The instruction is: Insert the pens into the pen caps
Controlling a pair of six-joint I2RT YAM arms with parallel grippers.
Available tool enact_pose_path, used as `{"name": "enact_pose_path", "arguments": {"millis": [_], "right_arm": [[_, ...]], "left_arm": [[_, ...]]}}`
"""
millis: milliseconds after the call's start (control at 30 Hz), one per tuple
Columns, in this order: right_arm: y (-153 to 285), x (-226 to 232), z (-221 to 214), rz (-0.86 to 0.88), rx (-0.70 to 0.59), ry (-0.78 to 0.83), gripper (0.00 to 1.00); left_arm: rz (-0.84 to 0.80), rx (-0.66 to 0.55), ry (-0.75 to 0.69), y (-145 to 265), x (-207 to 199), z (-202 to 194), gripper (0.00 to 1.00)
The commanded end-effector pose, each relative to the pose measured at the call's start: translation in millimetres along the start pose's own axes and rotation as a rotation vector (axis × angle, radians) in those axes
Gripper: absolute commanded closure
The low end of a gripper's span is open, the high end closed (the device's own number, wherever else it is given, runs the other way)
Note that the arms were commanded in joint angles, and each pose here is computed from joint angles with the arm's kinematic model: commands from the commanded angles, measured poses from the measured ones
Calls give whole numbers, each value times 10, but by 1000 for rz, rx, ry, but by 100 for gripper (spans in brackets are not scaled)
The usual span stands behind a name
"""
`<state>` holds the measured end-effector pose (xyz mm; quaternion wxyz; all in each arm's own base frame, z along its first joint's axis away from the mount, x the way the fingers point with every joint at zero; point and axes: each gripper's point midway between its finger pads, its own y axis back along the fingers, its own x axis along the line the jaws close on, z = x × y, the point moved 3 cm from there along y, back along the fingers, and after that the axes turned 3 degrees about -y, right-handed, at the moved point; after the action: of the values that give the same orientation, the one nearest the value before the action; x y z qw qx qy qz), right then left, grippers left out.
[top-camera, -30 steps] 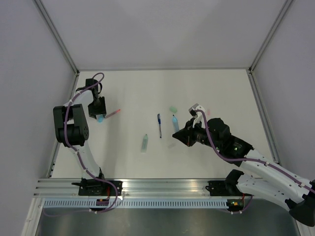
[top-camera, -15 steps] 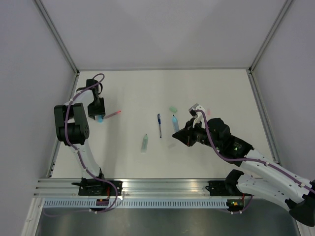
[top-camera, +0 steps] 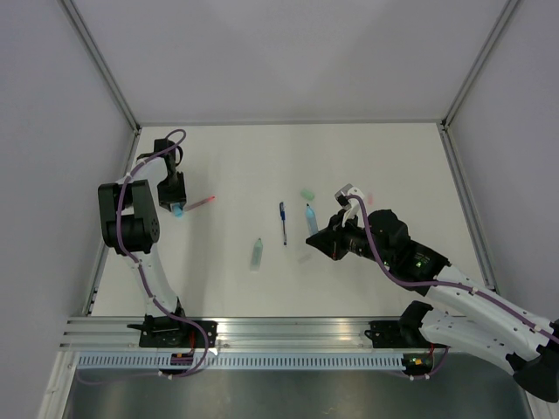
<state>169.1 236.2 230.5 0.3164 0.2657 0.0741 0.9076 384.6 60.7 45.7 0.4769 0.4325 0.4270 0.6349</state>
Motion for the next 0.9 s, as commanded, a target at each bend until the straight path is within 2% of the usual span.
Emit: {"name": "enact_pose_path", "arguments": {"millis": [0, 233, 667, 767, 867], "right_arm": [[21, 37, 78, 26, -39, 17, 100], [27, 36, 78, 26, -43, 19, 100], [27, 42, 82, 30, -44, 20, 100], [34, 46, 84, 32, -45, 20, 100], [30, 47, 87, 33, -46, 22, 100]], "left_arm": [[-4, 25, -20, -78, 13, 0, 57], [-33, 60, -14, -124, -46, -95, 61], [-64, 101, -2, -195, -91, -221, 62], [-60, 109, 1, -203, -83, -231, 82], [-54, 118, 4, -181, -85, -249, 93]]}}
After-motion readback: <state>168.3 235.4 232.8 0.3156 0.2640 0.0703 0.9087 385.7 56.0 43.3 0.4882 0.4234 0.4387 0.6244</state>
